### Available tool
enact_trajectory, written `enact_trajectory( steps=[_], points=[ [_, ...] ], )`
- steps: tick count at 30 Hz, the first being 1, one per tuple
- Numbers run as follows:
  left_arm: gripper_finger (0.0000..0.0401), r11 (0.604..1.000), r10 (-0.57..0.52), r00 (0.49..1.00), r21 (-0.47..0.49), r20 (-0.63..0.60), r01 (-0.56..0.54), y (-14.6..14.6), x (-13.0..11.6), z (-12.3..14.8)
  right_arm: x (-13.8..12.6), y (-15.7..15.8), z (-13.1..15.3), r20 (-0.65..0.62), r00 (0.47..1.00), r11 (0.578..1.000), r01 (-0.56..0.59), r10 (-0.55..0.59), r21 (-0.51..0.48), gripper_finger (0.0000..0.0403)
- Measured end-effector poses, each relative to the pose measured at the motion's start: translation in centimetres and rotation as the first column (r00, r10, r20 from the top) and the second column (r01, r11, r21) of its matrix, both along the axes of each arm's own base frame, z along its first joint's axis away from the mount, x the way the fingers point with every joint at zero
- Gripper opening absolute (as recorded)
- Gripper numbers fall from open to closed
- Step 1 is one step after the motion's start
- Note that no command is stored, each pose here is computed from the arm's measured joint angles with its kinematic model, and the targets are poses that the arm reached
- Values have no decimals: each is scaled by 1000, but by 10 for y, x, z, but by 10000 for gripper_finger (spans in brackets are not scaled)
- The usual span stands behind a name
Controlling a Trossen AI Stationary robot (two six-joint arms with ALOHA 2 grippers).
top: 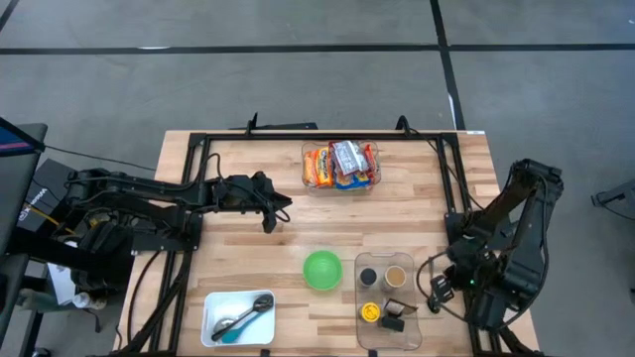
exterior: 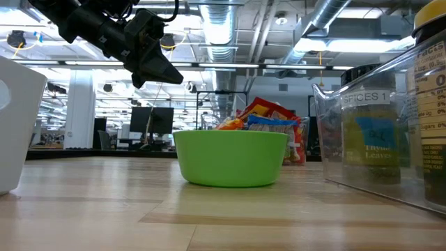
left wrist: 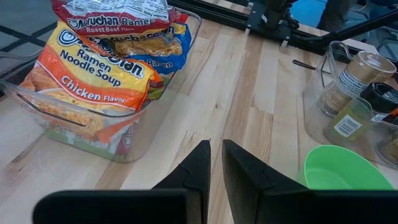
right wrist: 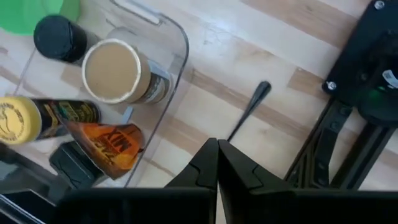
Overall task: Pick & Place Food Item
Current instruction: Put the black spoon into the white bin
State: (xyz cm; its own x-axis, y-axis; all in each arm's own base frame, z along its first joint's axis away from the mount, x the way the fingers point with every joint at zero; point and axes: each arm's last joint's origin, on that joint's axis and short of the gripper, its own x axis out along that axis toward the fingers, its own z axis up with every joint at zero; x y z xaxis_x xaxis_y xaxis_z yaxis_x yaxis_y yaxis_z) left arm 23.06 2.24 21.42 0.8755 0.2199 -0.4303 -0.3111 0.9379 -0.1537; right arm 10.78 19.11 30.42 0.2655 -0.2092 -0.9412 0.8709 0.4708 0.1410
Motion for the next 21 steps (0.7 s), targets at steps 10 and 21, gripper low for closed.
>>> enact_trajectory(
  steps=[10, 21],
  points=[
    [34, 1000, 0, 1000, 0, 0, 0, 0, 0, 0, 5, 3, -29, -11, 1000, 999, -10, 10, 49, 0],
    [34, 1000, 0, 1000, 0, 0, 0, 0, 0, 0, 1, -1, -80, -126, 986, 980, 125, -106, 155, 0]
  ],
)
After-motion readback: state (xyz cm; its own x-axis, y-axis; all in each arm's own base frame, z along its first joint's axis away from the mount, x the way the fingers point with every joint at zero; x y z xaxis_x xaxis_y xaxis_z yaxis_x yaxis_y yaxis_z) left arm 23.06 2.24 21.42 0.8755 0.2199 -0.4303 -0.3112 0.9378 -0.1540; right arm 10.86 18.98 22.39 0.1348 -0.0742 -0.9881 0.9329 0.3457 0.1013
